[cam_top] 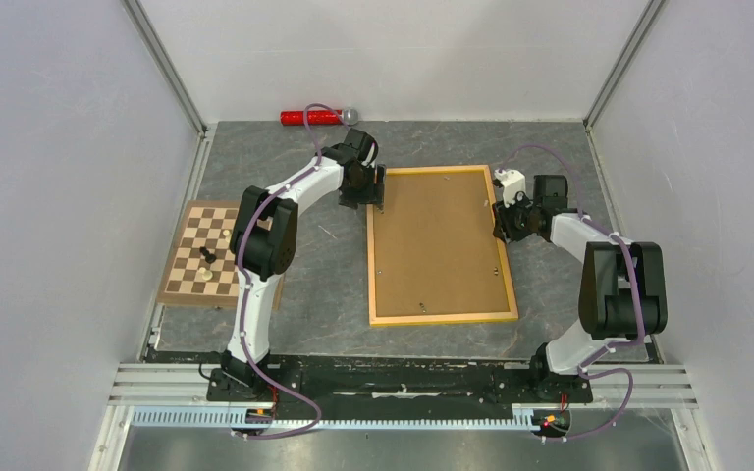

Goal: Put the photo into the frame

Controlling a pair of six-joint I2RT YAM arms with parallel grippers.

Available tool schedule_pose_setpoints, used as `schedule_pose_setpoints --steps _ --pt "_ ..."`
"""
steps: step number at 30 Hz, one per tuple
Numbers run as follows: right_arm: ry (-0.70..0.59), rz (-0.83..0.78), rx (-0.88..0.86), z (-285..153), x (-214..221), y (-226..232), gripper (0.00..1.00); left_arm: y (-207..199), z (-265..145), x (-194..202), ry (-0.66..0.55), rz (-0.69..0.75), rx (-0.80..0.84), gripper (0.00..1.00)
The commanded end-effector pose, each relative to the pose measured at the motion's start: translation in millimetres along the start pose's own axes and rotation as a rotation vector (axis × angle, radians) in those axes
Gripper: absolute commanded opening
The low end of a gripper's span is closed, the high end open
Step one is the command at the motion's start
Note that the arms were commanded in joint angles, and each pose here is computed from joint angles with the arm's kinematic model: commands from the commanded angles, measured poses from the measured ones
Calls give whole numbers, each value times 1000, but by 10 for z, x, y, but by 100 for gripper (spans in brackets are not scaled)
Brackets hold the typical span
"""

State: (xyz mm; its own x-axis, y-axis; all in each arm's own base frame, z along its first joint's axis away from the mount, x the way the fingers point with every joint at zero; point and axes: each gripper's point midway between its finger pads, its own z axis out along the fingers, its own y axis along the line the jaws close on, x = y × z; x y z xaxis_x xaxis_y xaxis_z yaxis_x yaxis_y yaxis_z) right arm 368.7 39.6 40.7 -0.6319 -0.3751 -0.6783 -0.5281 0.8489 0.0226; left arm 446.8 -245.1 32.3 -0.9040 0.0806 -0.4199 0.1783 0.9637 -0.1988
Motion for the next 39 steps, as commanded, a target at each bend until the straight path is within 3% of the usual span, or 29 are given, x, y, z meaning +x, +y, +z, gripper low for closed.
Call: schedule_pose_setpoints --steps 1,8,13,27,39 --pt "-27 -4 20 63 -69 -64 38 -113 26 -175 -42 -55 45 74" --pt "-29 62 73 157 -131 -205 43 -120 -1 -177 -44 -55 52 74" --pt "-34 104 65 256 -187 -244 40 -133 -21 -183 -46 -50 58 74" --pt "-10 183 42 357 -26 -280 9 -109 -35 -198 -53 -54 49 75" --pt "-26 196 44 319 -12 -271 2 -96 56 -84 -8 -89 39 73"
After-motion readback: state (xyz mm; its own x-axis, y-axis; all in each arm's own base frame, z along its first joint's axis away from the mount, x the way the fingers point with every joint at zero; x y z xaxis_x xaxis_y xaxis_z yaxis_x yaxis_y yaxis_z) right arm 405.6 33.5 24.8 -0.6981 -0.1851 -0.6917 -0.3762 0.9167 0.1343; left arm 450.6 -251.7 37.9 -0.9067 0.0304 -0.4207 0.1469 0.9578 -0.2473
